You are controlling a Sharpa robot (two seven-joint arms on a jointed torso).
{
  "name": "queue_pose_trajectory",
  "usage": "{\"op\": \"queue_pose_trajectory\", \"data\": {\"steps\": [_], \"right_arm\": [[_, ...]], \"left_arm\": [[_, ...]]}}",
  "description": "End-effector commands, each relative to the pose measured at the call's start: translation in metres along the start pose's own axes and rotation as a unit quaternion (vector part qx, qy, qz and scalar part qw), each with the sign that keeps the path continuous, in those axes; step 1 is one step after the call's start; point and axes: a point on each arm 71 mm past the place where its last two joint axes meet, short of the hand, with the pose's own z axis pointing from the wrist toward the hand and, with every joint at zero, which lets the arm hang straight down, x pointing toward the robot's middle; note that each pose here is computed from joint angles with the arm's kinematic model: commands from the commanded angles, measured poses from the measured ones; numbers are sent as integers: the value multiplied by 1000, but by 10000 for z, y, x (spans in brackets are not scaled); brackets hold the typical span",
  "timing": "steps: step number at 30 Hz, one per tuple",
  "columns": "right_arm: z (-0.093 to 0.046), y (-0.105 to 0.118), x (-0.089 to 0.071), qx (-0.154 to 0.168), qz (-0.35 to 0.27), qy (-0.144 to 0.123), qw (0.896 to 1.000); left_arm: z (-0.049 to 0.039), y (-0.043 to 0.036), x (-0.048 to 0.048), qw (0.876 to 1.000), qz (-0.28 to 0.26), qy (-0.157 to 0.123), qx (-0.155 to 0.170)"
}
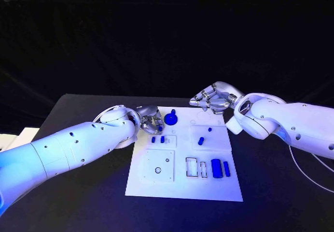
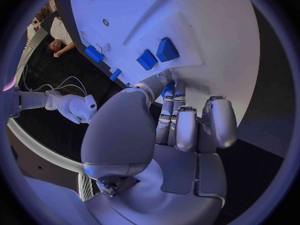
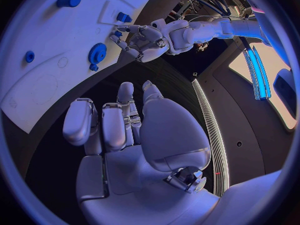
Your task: Assemble the parts on the task board
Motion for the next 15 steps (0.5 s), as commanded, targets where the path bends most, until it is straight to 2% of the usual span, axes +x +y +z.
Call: {"op": "queue_pose_trajectory", "data": {"steps": [1,8,15], "right_arm": [[1,5,7,-5,-3,4,1000],[3,-1,2,-5,-3,3,1000],[1,-21,-17,-2,-4,0,1000]], "left_arm": [[-4,-6,-3,1000,-2,-1,3],[-28,40,-31,1000,-6,-11,0],[-85,128,-70,1000,-11,-18,-6]]}}
